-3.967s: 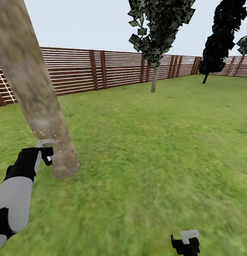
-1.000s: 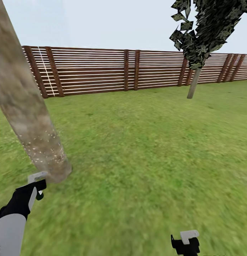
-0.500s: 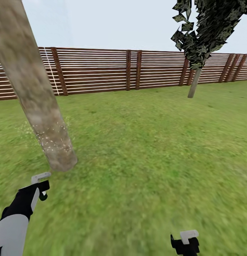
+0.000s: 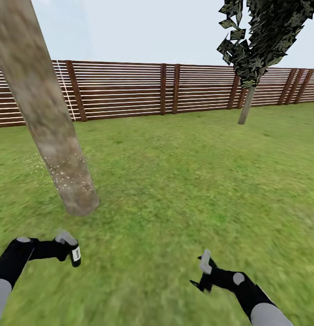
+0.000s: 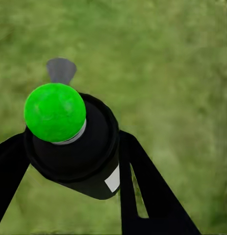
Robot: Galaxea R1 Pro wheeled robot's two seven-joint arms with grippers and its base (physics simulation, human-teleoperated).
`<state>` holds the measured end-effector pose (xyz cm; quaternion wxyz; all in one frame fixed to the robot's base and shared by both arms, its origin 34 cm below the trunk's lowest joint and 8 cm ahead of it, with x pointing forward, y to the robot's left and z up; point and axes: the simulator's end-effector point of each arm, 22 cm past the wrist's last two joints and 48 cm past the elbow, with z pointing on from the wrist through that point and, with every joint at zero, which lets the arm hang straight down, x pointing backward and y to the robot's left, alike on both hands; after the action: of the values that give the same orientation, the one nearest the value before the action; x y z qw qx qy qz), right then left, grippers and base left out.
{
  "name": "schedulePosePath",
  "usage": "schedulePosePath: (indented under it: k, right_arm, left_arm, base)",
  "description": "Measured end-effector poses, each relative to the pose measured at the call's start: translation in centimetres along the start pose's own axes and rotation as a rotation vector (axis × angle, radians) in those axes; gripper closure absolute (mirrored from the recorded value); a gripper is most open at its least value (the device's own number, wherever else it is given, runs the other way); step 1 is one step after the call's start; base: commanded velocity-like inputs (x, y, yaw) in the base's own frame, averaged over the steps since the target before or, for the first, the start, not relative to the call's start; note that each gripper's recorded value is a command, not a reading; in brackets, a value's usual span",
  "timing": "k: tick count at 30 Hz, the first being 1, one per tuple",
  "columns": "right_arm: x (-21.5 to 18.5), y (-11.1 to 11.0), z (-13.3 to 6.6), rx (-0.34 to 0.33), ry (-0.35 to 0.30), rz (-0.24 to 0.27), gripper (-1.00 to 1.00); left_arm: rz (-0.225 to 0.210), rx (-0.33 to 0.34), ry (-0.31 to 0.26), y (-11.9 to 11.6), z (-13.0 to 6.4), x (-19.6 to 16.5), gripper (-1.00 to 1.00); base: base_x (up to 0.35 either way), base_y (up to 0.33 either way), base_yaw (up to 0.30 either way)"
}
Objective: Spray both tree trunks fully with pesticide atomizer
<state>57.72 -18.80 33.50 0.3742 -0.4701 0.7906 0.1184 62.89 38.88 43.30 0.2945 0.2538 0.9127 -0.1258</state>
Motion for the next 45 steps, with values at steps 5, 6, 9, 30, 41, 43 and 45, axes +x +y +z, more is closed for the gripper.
schedulePosePath:
  k: [5,6,9,30,41,43,45]
  right_arm:
    - [-6.4,4.6,1.9,-0.273,-0.013,-0.191,-1.00]
    - [-6.8,4.8,2.1,-0.277,-0.017,-0.194,-1.00]
    - [-8.6,6.5,2.9,-0.302,-0.046,-0.196,-1.00]
    - [-14.1,9.3,3.8,-0.404,-0.119,-0.229,1.00]
    - [-14.1,9.2,3.8,-0.401,-0.120,-0.230,1.00]
    - [-14.1,9.2,3.8,-0.400,-0.120,-0.229,1.00]
    - [-14.2,9.2,3.8,-0.400,-0.120,-0.229,1.00]
  left_arm:
    - [0.290,0.258,0.231,-10.2,4.3,2.7,1.00]
    - [0.302,0.265,0.238,-10.5,4.5,2.8,1.00]
    - [0.344,0.304,0.245,-12.8,5.5,2.6,1.00]
    - [0.649,0.420,0.200,-27.0,13.3,1.8,1.00]
    - [0.641,0.401,0.137,-31.6,15.7,0.1,1.00]
    - [0.654,0.428,0.107,-32.3,15.7,0.2,1.00]
    - [0.656,0.466,0.098,-33.1,15.7,1.5,1.00]
  base:
    - [0.000,0.000,0.000]
    - [0.000,0.000,0.000]
    - [0.000,0.000,0.000]
    - [0.000,0.000,0.000]
    - [0.000,0.000,0.000]
    - [0.000,0.000,0.000]
    - [0.000,0.000,0.000]
